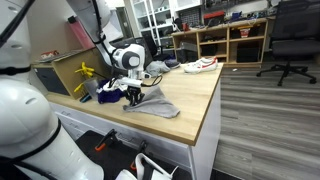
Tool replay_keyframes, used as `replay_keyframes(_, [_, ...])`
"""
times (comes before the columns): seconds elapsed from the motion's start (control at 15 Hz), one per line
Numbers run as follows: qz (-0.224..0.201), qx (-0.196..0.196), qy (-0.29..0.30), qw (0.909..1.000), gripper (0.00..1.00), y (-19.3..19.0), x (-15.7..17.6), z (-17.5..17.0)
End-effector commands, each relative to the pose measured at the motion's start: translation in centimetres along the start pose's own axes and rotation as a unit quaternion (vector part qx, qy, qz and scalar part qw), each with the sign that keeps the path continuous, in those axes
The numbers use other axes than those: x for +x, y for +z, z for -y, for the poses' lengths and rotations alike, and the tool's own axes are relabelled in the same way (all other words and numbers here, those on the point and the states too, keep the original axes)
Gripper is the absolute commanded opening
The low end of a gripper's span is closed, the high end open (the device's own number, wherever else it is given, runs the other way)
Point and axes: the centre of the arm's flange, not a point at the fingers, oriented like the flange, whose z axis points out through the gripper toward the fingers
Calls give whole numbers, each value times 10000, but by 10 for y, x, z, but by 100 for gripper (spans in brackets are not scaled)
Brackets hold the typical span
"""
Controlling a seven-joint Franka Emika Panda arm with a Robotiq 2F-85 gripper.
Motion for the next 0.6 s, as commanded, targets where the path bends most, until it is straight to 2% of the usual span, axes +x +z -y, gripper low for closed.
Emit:
replay_keyframes(0.0, [89,-47,-128,9999,50,1,-16,-4])
replay_keyframes(0.4, [-379,-308,-423,9979,94,-50,-41,-5])
replay_keyframes(0.53, [-583,-448,-481,9961,100,-68,-49,-8])
